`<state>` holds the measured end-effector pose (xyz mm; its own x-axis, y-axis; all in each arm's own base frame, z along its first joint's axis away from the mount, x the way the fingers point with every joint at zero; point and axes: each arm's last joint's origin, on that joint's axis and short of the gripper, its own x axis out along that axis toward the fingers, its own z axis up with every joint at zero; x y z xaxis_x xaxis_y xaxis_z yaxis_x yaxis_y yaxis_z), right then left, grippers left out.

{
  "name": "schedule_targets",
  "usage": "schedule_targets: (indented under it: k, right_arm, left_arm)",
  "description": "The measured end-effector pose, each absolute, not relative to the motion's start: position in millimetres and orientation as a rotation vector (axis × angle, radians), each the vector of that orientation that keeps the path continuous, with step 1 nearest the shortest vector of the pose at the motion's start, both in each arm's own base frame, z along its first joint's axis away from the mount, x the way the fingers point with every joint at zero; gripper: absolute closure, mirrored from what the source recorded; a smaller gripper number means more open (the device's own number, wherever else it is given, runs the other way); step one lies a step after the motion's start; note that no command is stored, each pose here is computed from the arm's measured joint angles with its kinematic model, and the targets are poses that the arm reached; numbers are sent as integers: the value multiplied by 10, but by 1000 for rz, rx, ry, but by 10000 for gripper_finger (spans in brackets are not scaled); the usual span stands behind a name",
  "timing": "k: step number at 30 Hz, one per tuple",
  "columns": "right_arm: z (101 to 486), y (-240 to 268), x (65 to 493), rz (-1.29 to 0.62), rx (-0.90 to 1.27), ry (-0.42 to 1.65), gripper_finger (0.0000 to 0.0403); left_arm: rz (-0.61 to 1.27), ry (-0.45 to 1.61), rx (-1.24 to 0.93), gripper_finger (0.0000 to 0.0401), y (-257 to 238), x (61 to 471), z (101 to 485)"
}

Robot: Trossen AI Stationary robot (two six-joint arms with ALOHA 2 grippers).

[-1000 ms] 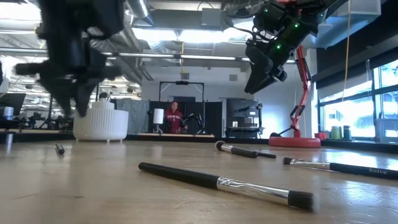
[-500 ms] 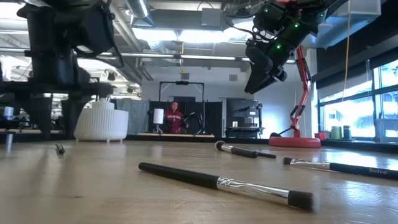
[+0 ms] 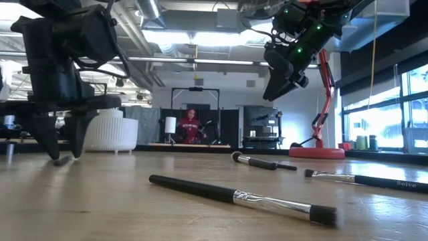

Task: Put items in baskets/containers
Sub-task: Put the eyeshadow brush into the organizer

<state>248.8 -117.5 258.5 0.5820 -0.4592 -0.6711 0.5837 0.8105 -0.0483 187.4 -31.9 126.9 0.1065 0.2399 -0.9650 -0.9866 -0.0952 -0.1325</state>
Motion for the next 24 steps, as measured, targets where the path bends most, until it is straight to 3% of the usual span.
schedule_targets:
  k: [13, 20, 24]
  right_arm:
    - [2587, -1176, 2489, -614, 184, 725, 249]
    - [2587, -1176, 2490, -614, 184, 724, 249]
    - [2590, -1177, 2493, -614, 183, 720, 249]
  left_arm:
    - [1280, 968, -1014, 387, -278, 1825, 1258]
    - [1268, 983, -917, 382, -254, 1790, 1312]
    - [1327, 930, -826, 380, -183, 1777, 1553]
